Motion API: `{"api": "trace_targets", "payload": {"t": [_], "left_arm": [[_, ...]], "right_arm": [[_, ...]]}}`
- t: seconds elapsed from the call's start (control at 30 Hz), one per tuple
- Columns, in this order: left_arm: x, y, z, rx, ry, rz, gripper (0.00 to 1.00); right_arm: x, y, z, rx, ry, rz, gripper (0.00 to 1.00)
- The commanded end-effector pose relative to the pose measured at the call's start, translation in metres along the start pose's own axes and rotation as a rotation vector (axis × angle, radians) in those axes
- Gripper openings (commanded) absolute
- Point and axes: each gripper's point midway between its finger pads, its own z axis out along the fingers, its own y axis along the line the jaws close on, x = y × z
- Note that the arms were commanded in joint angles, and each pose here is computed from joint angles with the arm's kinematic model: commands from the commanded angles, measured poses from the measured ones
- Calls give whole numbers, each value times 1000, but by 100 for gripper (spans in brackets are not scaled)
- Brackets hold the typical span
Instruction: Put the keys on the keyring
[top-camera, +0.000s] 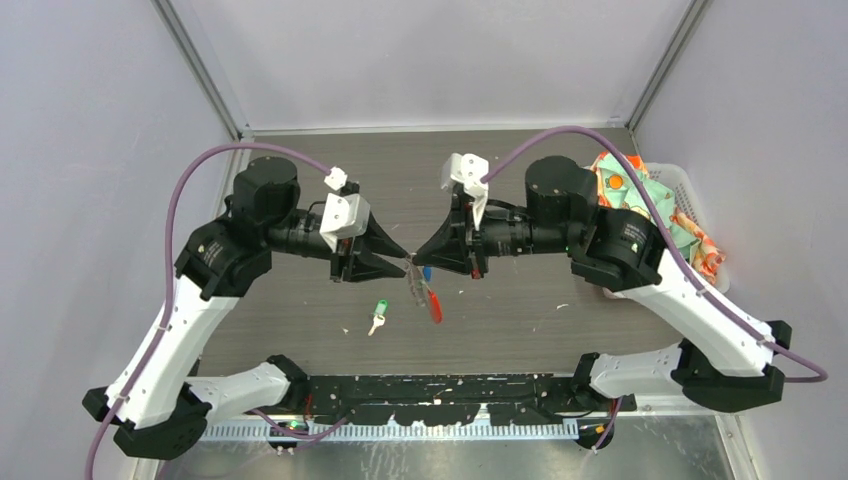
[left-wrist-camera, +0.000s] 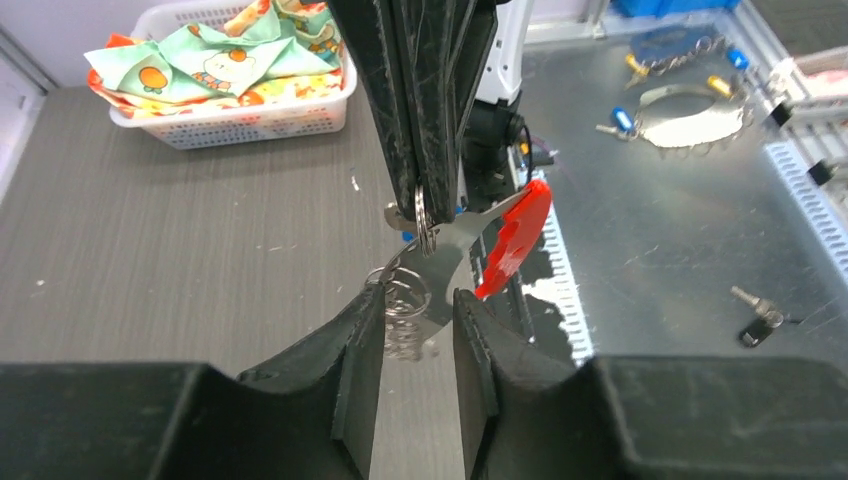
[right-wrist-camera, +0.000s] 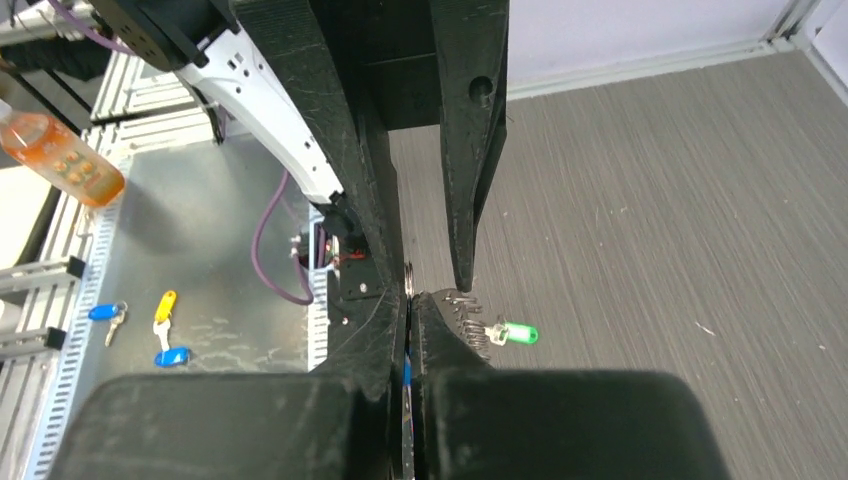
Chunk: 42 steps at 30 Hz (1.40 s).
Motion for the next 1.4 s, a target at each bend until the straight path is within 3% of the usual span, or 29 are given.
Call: {"api": "trace_targets", "payload": {"t": [0.0,0.5,0.67,1.07,1.37], "left_arm": [[5,-2,-6,21,82,70,30],[14,-1,-3,45,104,54,16],[20,5,-2,15,123,74,32],[15,4,0,25,103,74,17],[16,-4,0,49,107,59,28]], "right_arm": [[22,-2,-1,-15,179,8,1],[17,-6,14,-31,233,23,1],[19,-5,19,-48,235,31,1],[21,-4,24,-69,251,41,1],[21,-3,27,-80,256,44,1]]}}
